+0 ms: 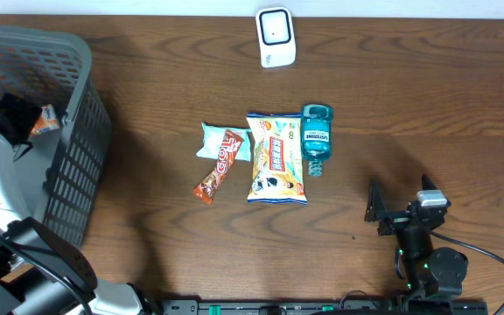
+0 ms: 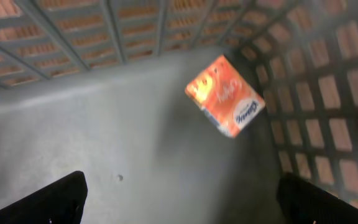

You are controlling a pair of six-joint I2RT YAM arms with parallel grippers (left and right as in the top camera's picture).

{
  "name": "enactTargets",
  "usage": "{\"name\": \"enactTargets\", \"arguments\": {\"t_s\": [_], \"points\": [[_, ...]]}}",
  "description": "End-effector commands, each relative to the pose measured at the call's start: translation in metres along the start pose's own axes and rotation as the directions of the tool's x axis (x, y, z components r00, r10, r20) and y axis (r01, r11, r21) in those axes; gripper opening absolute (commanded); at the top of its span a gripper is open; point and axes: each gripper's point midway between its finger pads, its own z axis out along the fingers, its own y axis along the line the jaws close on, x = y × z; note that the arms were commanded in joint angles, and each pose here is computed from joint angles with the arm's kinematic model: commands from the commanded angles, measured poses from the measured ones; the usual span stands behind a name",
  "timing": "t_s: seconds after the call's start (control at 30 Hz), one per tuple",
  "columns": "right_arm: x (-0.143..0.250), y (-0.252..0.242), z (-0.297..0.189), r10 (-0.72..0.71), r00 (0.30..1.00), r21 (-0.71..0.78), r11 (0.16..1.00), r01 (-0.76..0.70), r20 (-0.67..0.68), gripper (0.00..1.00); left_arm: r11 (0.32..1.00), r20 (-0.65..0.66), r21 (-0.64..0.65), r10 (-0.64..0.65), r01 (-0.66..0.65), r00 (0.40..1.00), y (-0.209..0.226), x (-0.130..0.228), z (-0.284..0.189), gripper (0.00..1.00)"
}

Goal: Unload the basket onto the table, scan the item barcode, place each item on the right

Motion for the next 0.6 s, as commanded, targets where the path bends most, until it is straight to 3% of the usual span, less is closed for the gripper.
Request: {"name": "enactTargets", "arguments": {"t_s": [0.0, 0.3, 0.57], "points": [[0.000, 0.000, 0.000, 0.006, 1.000, -0.001, 1.000, -0.006, 0.001, 0.99, 1.000, -0.011, 0.025, -0.009, 0.009, 1.000, -0.003, 0.000, 0.004, 0.98], [0.000, 0.000, 0.000, 0.006, 1.000, -0.001, 1.000, -0.006, 0.001, 0.99, 0.983, -0.027, 0.018, 0.182, -0.182, 0.983, -0.004, 0.002, 0.036, 0.98], [0.000, 0.000, 0.000, 0.006, 1.000, -0.001, 1.000, -0.006, 0.001, 0.99, 0.873, -0.076, 0.027, 0.488, -0.487, 0.870, -0.002, 0.017, 0.086, 0.98]]}}
